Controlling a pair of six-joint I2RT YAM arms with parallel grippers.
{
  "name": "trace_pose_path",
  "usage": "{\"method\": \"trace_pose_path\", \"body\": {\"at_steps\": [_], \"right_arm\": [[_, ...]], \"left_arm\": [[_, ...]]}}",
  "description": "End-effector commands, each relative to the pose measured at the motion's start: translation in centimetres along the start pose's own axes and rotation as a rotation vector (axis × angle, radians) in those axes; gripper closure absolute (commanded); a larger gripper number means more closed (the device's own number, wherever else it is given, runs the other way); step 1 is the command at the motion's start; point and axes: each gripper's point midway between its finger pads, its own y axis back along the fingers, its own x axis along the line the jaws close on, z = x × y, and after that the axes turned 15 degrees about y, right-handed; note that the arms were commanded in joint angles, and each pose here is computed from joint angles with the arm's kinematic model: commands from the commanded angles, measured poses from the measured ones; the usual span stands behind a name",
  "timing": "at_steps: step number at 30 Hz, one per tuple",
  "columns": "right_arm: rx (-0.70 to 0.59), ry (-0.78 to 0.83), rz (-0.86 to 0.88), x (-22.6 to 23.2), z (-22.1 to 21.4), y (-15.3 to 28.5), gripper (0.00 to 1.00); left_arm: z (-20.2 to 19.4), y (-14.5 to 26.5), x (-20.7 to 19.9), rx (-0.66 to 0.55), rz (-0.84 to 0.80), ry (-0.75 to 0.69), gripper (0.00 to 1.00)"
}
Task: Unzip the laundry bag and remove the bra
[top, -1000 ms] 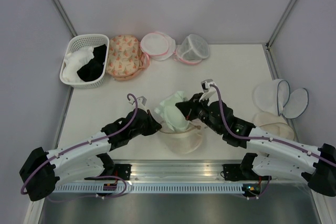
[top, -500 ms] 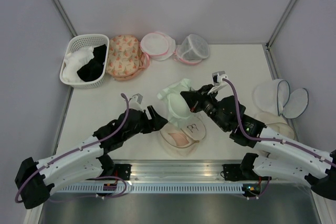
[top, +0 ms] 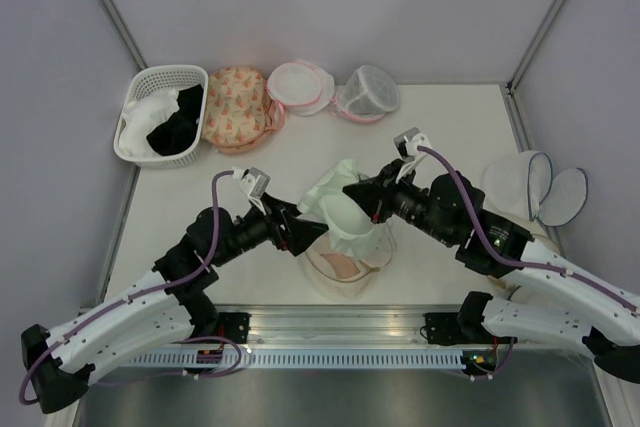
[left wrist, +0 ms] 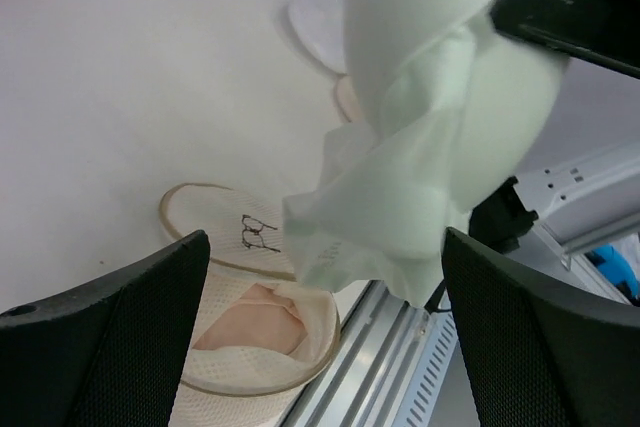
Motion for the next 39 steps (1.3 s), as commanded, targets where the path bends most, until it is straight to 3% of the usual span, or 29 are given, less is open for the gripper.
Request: {"method": "trace_pose_path", "body": {"at_steps": [1, 10, 14, 17, 18, 20, 21, 23, 24, 25, 27, 28, 29, 30, 31, 34, 39], "right_arm": [[0.036, 0.040, 0.094, 1.6, 0.1, 0.0, 1.00], [0.088, 0.032, 0.202, 3.7, -1.2, -1.6, 1.00], [0.093, 0.021, 0.282, 5.3, -1.3, -2.1, 1.00], [0.085, 0.018, 0.341, 6.3, -0.9, -1.8, 1.00], [0.082, 0.018, 0.358, 6.6, -0.8, -1.6, 1.00], [0.079, 0.021, 0.370, 6.7, -0.7, -1.4, 1.00], [0.077, 0.021, 0.370, 6.7, -0.6, -1.4, 1.00], [0.079, 0.020, 0.362, 6.6, -0.6, -1.4, 1.00], [0.071, 0.017, 0.334, 6.2, -0.3, -1.5, 1.00], [0.067, 0.017, 0.305, 5.7, -0.1, -1.6, 1.00], [0.090, 0.018, 0.225, 4.4, -0.3, -1.6, 0.81], [0.109, 0.022, 0.172, 3.5, -0.4, -1.5, 0.67], [0.098, 0.017, 0.039, 1.2, 0.0, -1.6, 0.46], [0.099, 0.016, -0.015, 0.2, 0.2, -1.3, 0.37], [0.102, 0.018, -0.056, -0.5, 0.4, -0.5, 0.22], [0.067, 0.015, -0.176, -2.9, 1.1, 1.4, 0.06], [0.063, 0.012, -0.204, -3.8, 0.8, 3.3, 0.04]], "left_arm": [[1.7, 0.8, -5.5, -0.009, -0.243, -0.181, 0.00], [1.7, 1.0, -8.6, 0.029, -0.386, -0.225, 0.00], [0.9, -0.6, -7.2, 0.090, -0.315, -0.198, 0.04], [0.8, -1.7, -5.8, 0.108, -0.229, -0.190, 0.19], [0.9, -1.8, -5.8, 0.104, -0.226, -0.194, 0.33], [1.1, -1.8, -5.8, 0.100, -0.223, -0.203, 0.51], [1.3, -1.8, -5.8, 0.093, -0.217, -0.205, 0.73], [1.3, -1.8, -5.4, 0.097, -0.193, -0.212, 0.91], [1.9, -2.1, -4.9, 0.076, -0.155, -0.209, 0.98], [2.2, -2.2, -4.4, 0.063, -0.117, -0.208, 0.98], [3.4, -2.7, -1.7, 0.019, 0.049, -0.207, 0.98], [3.9, -2.7, -0.5, 0.001, 0.114, -0.219, 0.98], [4.8, -2.7, 0.4, -0.029, 0.175, -0.230, 0.98], [6.3, -2.5, 2.1, -0.079, 0.285, -0.248, 0.98], [7.3, -2.5, 3.1, -0.100, 0.346, -0.271, 0.98], [11.1, -2.0, 5.6, -0.172, 0.489, -0.288, 0.98], [18.3, -0.9, 9.4, -0.309, 0.638, -0.259, 0.98]]}}
